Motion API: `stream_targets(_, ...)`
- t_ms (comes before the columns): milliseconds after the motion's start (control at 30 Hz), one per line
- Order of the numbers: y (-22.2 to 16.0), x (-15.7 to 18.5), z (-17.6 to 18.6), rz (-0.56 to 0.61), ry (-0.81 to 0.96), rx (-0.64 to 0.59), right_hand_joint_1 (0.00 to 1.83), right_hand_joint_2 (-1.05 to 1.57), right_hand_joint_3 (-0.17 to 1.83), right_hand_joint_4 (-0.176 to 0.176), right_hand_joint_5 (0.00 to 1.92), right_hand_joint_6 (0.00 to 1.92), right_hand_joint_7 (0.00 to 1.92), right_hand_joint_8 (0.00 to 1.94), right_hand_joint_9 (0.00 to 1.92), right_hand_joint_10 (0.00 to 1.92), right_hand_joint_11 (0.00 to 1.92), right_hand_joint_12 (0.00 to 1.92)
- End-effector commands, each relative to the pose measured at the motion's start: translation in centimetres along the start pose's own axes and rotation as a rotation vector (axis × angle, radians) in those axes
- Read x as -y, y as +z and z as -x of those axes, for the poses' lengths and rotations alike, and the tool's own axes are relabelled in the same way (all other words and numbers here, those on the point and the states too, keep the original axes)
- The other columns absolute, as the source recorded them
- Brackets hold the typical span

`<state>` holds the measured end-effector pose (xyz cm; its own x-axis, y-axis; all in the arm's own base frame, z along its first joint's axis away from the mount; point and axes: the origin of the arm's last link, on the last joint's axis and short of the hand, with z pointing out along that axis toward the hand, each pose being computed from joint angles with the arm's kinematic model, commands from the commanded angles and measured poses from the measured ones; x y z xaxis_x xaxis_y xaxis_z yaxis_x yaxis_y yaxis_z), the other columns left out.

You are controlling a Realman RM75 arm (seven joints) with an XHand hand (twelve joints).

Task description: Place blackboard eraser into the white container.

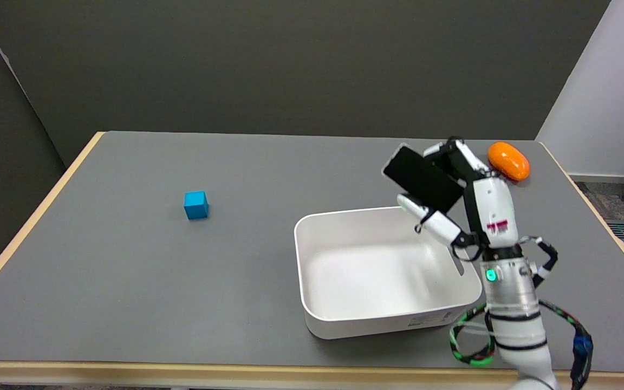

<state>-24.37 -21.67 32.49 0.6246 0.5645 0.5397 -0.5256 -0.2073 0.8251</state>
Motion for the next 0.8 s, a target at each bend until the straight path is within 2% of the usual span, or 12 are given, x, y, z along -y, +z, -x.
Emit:
stream_targets(33, -5.2, -3.2, 1.2, 0.26, 0.068, 0.12, 1.19, 1.25, 0.07, -0.176, 0.5, 1.5, 0.84, 1.42, 0.79, 1.33, 0.57, 1.77)
stream_targets(167, -5.3, -3.7, 1.0, 0.278, 0.084, 0.109, 1.19, 1.25, 0.08, -0.176, 0.5, 1.5, 0.84, 1.42, 0.78, 1.33, 0.57, 1.76)
stream_targets(300, -6.4, -4.2, 0.5, 0.241, 0.223, 0.078, 1.18, 1.21, 0.16, -0.176, 0.5, 1.52, 0.84, 1.41, 0.76, 1.37, 0.51, 1.74)
stream_targets(333, -6.6, -4.3, 0.4, 0.22, 0.246, 0.073, 1.07, 1.07, 0.43, -0.126, 0.49, 1.34, 0.81, 1.28, 0.74, 1.37, 0.48, 1.72)
stream_targets(367, -6.9, -4.3, 0.3, 0.188, 0.28, 0.069, 0.86, 0.84, 0.88, -0.038, 0.47, 1.02, 0.76, 1.04, 0.71, 1.36, 0.44, 1.68)
stream_targets(433, -7.0, -4.3, 0.1, 0.142, 0.346, 0.058, 0.76, 0.8, 0.9, -0.053, 0.36, 0.79, 0.63, 0.82, 0.55, 1.23, 0.28, 1.52)
stream_targets(500, -6.8, -4.0, 0.0, 0.091, 0.404, 0.032, 0.73, 0.78, 0.91, -0.059, 0.29, 0.63, 0.53, 0.68, 0.45, 1.13, 0.2, 1.44)
stream_targets(567, -6.5, -3.8, -0.2, 0.062, 0.428, 0.006, 0.58, 0.74, 0.87, -0.031, 0.16, 0.39, 0.23, 0.38, 0.16, 0.79, 0.04, 1.24)
stream_targets(633, -6.0, -3.5, -0.3, 0.036, 0.447, -0.013, 0.5, 0.66, 0.94, -0.017, 0.04, 0.21, 0.03, 0.12, 0.02, 0.37, 0.0, 1.03)
stream_targets(733, -5.4, -3.1, -0.5, -0.01, 0.472, -0.04, 0.44, 0.6, 0.86, -0.001, 0.0, 0.09, 0.0, 0.0, 0.0, 0.0, 0.0, 0.89)
stream_targets(800, -4.9, -2.7, -0.5, -0.041, 0.495, -0.046, 0.44, 0.65, 0.68, -0.003, 0.0, 0.03, 0.0, 0.0, 0.0, 0.0, 0.0, 0.84)
